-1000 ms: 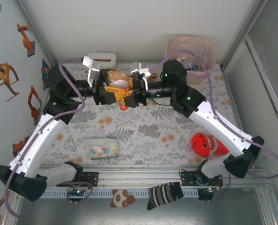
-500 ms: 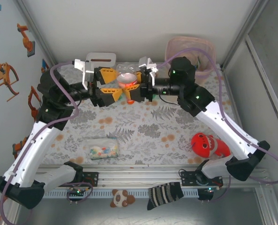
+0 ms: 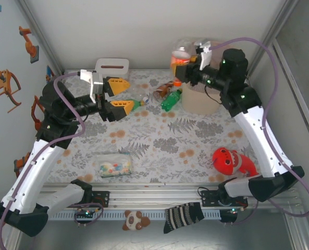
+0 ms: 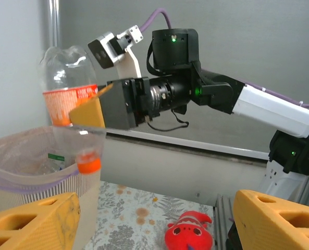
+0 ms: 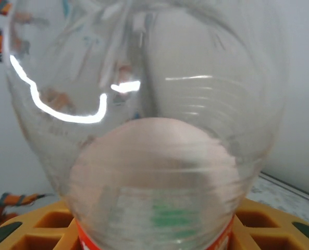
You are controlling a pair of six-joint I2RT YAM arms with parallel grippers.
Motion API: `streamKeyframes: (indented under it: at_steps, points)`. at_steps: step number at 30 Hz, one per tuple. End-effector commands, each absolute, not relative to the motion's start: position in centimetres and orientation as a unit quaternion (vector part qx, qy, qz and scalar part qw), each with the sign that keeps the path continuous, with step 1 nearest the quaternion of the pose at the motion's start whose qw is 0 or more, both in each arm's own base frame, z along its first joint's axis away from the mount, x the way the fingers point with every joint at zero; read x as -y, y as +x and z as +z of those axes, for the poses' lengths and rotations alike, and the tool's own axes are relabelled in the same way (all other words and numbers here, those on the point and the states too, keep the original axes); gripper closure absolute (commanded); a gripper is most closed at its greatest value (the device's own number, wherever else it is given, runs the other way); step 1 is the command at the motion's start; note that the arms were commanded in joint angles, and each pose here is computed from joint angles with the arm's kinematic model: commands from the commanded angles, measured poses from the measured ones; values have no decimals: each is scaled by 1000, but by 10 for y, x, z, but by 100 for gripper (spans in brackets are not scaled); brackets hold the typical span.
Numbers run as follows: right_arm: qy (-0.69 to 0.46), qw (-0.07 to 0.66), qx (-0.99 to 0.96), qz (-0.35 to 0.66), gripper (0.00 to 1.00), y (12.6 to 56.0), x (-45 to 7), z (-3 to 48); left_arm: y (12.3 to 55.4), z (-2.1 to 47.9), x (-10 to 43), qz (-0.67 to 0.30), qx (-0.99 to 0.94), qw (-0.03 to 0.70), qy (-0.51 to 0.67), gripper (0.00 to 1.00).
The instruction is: Put the plastic bottles in the bin
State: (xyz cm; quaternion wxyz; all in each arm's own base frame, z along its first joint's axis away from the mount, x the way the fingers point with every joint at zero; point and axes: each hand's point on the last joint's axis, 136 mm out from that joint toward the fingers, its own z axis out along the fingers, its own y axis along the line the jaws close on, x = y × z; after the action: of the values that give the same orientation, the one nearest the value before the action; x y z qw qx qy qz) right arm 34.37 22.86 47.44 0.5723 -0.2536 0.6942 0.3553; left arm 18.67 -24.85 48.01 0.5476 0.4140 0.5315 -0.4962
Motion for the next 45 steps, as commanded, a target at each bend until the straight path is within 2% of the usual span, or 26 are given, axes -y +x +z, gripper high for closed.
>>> streamKeyframes:
  at_steps: [1,9,14,21,28,35,38,43,45]
  points:
    - [-188,607,-701,322,58,369,-197,494,183,479,244,-487,-529,556,417,23]
    - [-91,632,-727,251,59,445,-145,486,179,476,240,-484,-535,558,410,23]
    - [-37,623,-745,235,63,496,-120,461,175,474,237,-480,-539,561,406,23]
    - [-6,609,-762,220,64,543,-106,422,171,470,233,-479,-546,560,399,23]
    - [14,548,-798,250,65,577,-114,357,171,467,231,-474,-552,562,395,23]
    - [34,434,-846,307,65,584,-131,295,174,463,232,-473,-556,559,393,24]
    - [42,396,-859,320,60,581,-134,286,174,463,232,-473,-557,558,393,24]
    - [48,380,-865,325,39,569,-131,298,175,461,233,-473,-559,556,393,23]
    - [42,388,-862,322,33,563,-129,311,176,461,233,-473,-559,557,392,23]
